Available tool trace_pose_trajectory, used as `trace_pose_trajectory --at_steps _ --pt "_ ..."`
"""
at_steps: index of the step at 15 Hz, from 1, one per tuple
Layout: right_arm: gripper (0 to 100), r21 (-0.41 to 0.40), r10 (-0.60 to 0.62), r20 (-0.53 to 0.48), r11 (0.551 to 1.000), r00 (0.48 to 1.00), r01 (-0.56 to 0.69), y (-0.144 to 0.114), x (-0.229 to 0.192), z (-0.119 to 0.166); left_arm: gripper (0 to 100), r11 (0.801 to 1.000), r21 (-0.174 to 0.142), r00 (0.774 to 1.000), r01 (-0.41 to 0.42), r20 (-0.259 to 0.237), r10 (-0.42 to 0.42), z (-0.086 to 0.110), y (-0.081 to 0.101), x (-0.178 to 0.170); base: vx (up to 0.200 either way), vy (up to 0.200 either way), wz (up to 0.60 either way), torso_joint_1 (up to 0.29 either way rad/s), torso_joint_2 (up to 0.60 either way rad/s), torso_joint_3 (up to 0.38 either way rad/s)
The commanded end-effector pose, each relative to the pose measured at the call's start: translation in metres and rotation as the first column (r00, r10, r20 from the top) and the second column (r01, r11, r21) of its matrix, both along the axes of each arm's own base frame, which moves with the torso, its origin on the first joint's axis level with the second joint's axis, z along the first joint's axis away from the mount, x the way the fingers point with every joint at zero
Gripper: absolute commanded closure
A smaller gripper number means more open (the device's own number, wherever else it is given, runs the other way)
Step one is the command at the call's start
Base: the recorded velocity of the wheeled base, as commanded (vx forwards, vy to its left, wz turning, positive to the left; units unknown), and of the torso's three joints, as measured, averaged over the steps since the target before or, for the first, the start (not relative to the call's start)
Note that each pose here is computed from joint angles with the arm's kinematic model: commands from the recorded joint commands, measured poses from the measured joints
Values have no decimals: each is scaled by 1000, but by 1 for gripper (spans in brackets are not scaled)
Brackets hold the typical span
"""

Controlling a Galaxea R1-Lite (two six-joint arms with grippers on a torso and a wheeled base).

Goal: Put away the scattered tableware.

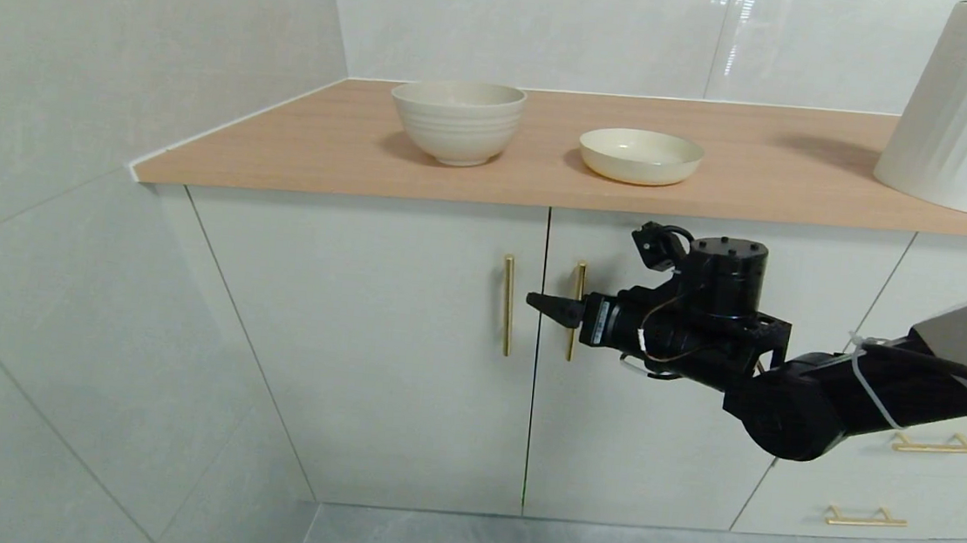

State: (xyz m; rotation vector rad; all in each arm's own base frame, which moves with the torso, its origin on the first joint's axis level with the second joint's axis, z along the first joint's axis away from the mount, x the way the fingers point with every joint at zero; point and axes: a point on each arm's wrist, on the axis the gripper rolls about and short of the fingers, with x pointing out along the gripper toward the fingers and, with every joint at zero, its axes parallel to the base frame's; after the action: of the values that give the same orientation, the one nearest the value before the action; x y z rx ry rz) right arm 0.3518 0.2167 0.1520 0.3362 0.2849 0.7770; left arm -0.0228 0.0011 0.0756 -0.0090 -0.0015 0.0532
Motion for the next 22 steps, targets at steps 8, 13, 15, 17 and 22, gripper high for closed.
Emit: trace_pose_trajectory --at_steps 8,13,15,17,22 --pt "0 40 44 -28 998 999 -43 20 -8 -9 0 1000 0 1000 0 0 0 0 0 0 0 0 0 0 0 0" --pt "0 44 60 -48 997 997 -57 14 -24 -3 0 1000 0 1000 0 0 0 0 0 0 0 0 0 0 0 0" --pt "0 52 76 -64 996 995 -73 12 -38 1 0 1000 0 1000 0 0 0 0 0 0 0 0 0 0 0 0" --pt "0 57 115 -73 992 991 -111 10 -60 8 0 1000 0 1000 0 0 0 0 0 0 0 0 0 0 0 0" --pt "0 71 253 -83 966 964 -247 -9 -105 10 0 1000 0 1000 0 0 0 0 0 0 0 0 0 0 0 0"
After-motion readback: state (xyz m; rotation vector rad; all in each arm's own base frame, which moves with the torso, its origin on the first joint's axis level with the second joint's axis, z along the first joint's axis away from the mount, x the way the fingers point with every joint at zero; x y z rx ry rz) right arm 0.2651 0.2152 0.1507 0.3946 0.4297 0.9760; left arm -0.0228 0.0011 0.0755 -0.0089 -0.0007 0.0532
